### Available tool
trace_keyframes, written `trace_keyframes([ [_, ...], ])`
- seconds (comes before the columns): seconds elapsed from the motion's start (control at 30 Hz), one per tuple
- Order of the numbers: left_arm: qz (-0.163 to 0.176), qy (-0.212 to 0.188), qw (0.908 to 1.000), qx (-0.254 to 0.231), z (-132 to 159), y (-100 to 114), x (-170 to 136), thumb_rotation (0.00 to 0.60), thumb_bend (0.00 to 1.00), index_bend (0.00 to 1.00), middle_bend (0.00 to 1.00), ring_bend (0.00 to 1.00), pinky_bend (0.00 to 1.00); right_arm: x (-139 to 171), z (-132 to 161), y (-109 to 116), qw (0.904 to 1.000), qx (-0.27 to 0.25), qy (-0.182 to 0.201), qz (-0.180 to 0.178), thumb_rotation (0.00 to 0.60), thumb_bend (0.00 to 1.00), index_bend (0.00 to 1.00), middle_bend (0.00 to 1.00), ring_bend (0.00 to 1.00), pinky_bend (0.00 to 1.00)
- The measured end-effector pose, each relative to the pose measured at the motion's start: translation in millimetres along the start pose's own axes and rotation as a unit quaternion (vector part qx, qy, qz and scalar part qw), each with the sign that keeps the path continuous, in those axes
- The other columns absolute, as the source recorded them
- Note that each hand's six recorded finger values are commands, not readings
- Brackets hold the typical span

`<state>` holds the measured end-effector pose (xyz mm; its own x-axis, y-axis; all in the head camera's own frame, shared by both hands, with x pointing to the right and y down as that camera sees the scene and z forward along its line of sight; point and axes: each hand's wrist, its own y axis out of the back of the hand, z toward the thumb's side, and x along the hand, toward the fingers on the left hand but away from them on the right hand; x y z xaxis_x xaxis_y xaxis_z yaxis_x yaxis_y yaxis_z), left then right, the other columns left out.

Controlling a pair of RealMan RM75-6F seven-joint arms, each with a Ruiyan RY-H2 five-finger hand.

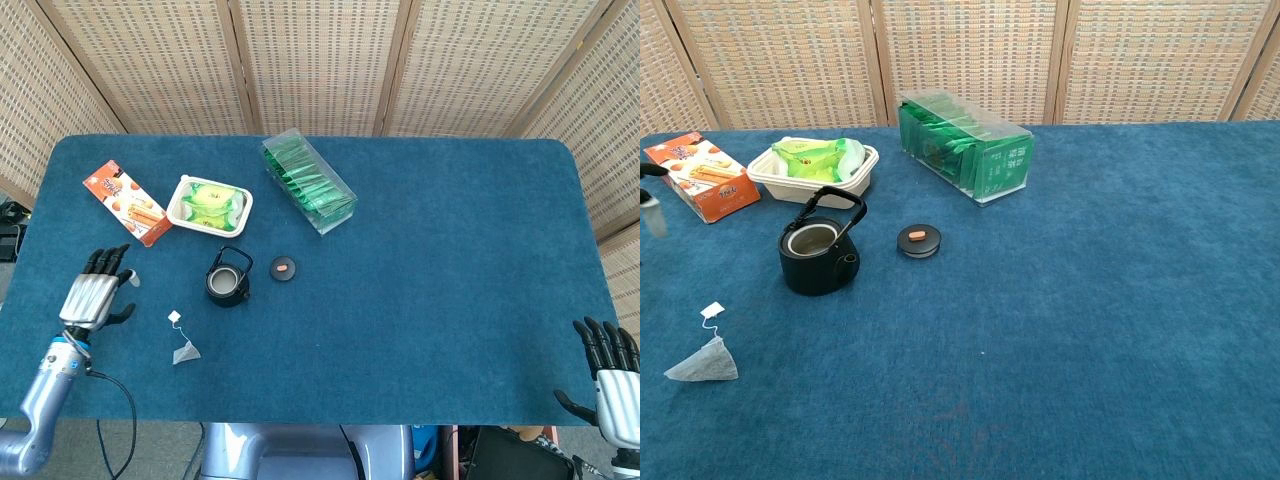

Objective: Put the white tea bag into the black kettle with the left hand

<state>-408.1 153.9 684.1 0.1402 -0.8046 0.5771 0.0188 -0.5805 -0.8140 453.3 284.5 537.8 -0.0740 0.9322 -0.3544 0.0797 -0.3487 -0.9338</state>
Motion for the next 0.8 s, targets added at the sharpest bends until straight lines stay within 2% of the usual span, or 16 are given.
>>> trace_keyframes([
  [0.37, -0.021, -0.046, 0.9986, -0.014, 39.5, -27.1, 5.6, 0.600, 0.34, 0.45, 0.00, 0.00, 0.00, 6.4, -6.6, 1.4, 0.9999, 0.000, -0.012, -0.003, 0.600, 0.02, 0.11, 0.14, 0.00, 0.06],
  [0.8, -0.038, -0.036, 0.9981, -0.031, 42.1, -46.5, 0.7, 0.600, 0.34, 0.49, 0.00, 0.00, 0.00, 9.3, -9.0, 1.2, 0.9999, -0.001, -0.014, -0.004, 0.600, 0.02, 0.11, 0.14, 0.00, 0.06],
])
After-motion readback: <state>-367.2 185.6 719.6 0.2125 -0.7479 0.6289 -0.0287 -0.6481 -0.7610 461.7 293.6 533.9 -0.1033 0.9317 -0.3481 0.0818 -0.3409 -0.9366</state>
